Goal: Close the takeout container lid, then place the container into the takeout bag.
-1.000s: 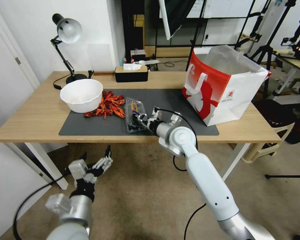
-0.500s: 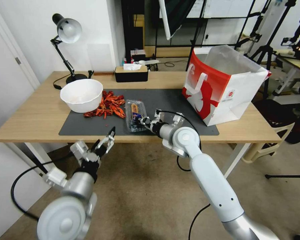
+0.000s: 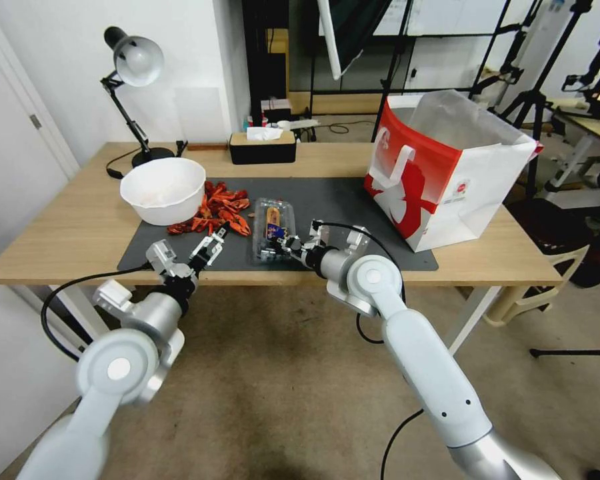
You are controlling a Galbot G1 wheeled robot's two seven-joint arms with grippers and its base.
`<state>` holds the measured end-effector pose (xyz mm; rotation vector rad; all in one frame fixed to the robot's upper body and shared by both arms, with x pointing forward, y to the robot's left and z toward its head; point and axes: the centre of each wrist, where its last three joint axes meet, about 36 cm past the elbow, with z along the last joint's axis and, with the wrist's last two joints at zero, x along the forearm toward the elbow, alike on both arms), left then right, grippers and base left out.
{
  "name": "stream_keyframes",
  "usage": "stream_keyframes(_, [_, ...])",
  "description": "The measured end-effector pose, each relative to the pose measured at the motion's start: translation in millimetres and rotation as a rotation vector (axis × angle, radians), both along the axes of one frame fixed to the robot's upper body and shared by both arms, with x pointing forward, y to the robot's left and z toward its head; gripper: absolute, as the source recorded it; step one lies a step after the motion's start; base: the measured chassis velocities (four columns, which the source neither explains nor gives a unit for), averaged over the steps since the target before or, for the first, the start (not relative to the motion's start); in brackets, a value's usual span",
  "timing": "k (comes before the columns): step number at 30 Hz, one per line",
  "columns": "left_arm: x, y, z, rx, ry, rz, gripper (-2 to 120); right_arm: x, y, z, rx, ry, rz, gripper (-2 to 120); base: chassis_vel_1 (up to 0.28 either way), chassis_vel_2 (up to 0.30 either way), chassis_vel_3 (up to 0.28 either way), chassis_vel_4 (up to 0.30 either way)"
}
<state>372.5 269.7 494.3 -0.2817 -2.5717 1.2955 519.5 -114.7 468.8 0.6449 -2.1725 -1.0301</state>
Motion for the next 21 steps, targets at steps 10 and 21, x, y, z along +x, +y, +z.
stream_keyframes(10, [39,25,2,0.036,-0.006,-0.084,100,1,-2,1,-0.023,0.005,0.006,0,0.000,0.000,0.000,0.000])
stream_keyframes(21, [72,50,8,-0.015,0.030,-0.294,100,1,-1,2,-0.032,0.002,0.020,0,0.000,0.000,0.000,0.000])
